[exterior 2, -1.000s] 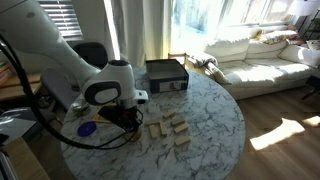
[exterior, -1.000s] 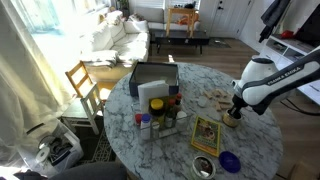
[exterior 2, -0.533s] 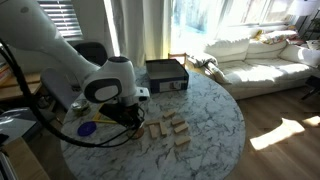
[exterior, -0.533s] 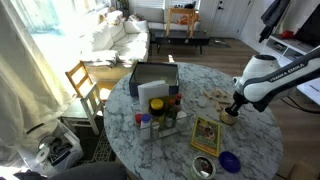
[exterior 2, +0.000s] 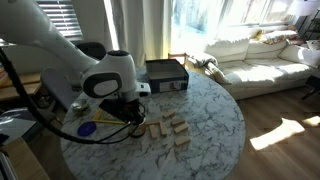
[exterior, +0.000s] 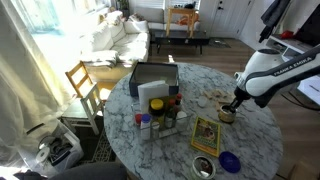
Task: Move the can to the left then put the lid on top
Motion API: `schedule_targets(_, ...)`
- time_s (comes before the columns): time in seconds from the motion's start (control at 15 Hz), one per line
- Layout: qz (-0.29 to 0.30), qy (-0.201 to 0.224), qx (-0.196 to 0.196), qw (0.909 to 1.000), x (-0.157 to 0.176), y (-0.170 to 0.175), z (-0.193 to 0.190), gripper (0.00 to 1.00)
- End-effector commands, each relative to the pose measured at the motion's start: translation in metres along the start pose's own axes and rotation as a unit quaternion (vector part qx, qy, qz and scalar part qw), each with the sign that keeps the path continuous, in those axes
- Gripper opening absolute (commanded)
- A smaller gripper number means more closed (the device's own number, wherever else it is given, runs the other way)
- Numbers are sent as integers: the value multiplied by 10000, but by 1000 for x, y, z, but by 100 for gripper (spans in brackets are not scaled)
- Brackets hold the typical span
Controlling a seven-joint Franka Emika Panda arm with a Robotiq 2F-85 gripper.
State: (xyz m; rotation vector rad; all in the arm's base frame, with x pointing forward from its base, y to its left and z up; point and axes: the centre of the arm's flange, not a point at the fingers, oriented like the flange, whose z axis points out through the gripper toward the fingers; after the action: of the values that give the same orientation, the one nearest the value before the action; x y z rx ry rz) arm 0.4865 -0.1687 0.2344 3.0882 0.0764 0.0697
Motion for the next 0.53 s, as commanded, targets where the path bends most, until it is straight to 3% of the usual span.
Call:
schedule_targets(0.0, 160, -54, 156, 9997, -1, 4, -15, 0)
schedule_targets(0.47, 64, 201, 492, 9986, -1, 8, -12, 0)
